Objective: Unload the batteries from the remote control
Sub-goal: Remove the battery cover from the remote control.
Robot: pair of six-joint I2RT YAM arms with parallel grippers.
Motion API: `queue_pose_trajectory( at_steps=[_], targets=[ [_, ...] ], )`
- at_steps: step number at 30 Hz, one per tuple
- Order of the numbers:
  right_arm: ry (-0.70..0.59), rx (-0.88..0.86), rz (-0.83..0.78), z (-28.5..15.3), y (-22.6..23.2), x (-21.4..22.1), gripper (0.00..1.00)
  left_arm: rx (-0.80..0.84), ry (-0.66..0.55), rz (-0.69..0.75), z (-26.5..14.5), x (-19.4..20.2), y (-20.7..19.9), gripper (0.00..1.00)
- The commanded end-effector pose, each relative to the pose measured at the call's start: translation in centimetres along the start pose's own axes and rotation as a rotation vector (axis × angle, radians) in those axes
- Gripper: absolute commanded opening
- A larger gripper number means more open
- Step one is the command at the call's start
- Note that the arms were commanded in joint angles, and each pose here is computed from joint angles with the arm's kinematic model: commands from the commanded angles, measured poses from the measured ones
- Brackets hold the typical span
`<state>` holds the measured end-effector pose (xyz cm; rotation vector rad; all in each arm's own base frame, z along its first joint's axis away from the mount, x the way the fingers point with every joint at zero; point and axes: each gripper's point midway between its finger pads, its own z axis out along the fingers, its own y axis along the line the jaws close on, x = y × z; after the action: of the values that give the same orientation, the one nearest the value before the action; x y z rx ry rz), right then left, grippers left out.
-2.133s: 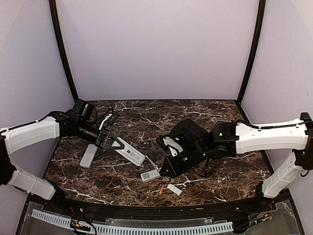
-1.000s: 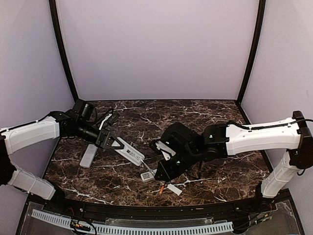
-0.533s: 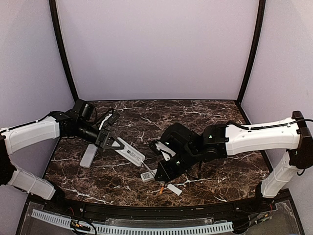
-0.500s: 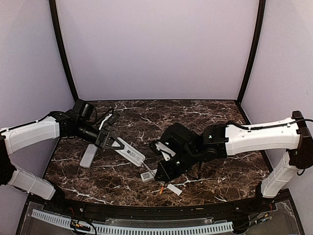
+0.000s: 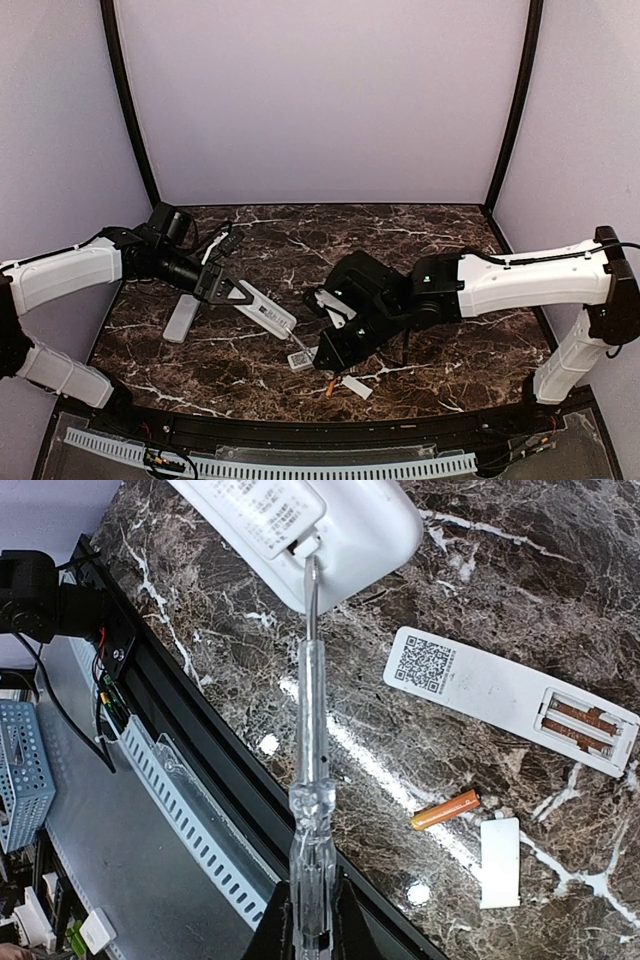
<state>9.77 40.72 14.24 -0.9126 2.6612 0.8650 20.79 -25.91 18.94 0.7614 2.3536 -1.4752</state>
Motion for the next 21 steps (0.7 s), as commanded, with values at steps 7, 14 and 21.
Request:
queue_pose_trajectory(
  at_steps=[7,14,21],
  targets=[
    [-0.035,0.004,-0.015,0.1,0.5,-0.9,0.0,0.078,0.008,0.023,0.0,0.1,-1.2,0.0],
    [-0.09,0.008,-0.012,-0.4,0.2,-1.5,0.0,0.083,0.011,0.019,0.0,0.2,-1.2,0.0],
    [-0.17,-0.021,-0.018,-1.2,0.3,-2.1,0.0,0.091,0.016,0.01,0.1,0.2,-1.2,0.0]
  ],
)
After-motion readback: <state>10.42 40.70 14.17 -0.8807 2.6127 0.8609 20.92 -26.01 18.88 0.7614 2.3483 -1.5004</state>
